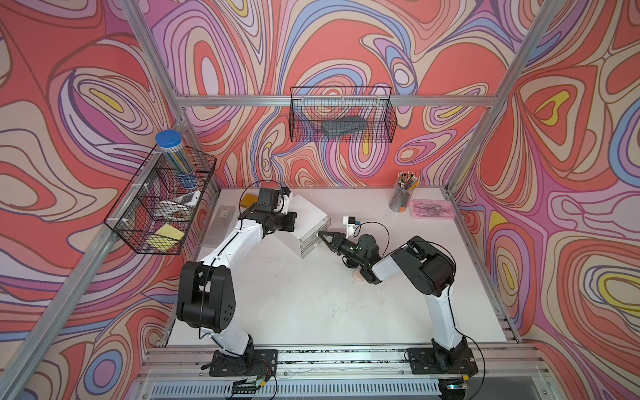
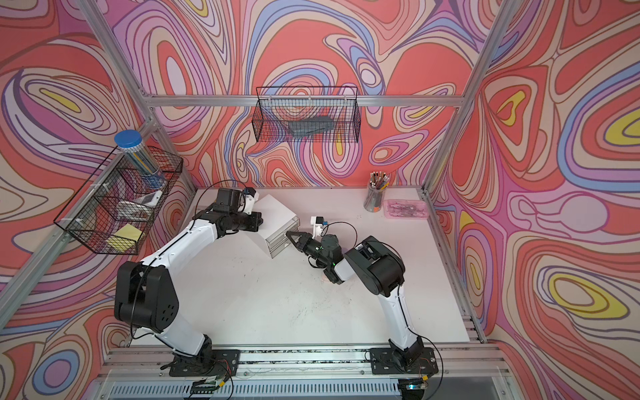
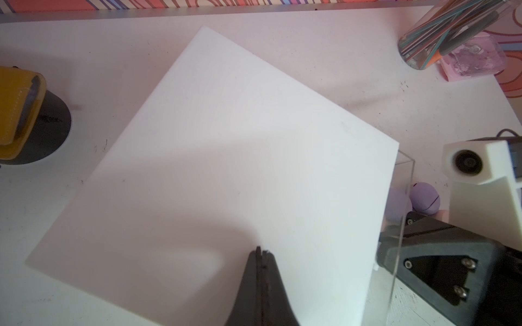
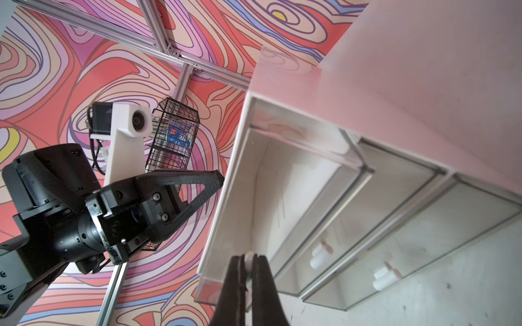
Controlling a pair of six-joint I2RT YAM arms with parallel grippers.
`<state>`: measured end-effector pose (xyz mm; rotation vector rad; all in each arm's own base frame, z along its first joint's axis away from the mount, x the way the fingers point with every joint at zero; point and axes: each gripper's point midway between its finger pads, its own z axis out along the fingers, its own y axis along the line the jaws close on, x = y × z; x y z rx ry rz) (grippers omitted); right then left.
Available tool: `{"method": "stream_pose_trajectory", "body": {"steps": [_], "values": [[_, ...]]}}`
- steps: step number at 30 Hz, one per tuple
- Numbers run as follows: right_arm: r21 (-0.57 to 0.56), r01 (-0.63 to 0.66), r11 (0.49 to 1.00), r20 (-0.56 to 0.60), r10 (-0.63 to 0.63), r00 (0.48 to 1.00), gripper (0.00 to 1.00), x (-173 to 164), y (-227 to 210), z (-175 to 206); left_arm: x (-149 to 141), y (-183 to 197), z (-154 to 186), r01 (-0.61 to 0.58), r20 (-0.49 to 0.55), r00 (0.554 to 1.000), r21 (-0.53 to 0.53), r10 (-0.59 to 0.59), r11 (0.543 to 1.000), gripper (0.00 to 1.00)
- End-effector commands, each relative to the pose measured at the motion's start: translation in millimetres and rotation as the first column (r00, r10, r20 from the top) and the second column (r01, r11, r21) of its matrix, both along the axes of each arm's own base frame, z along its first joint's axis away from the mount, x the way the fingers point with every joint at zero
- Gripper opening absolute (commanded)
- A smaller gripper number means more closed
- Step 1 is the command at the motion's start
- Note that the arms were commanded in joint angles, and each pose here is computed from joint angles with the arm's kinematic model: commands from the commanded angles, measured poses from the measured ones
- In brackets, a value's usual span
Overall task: Put the bluetooth earphones in the drawer according to color
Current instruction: Open the drawer in the storage box.
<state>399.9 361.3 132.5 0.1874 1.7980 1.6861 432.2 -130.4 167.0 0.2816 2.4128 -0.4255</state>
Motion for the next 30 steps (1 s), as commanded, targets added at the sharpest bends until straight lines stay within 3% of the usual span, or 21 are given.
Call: {"method": "stream_pose_trajectory", "body": {"steps": [1, 30], "values": [[-0.048, 0.036, 0.998, 0.017, -0.035, 0.999, 0.00, 0.1, -9.4, -5.4, -17.3, 3.1, -31.0, 0.009, -0.129, 0.992, 0.042, -0.003, 0.999, 0.00], [-0.036, 0.088, 0.995, 0.039, -0.086, 0.995, 0.00, -12.2, -29.2, 0.1, -17.3, 2.2, -30.8, 0.010, -0.131, 0.991, 0.040, -0.005, 0.999, 0.00]]}}
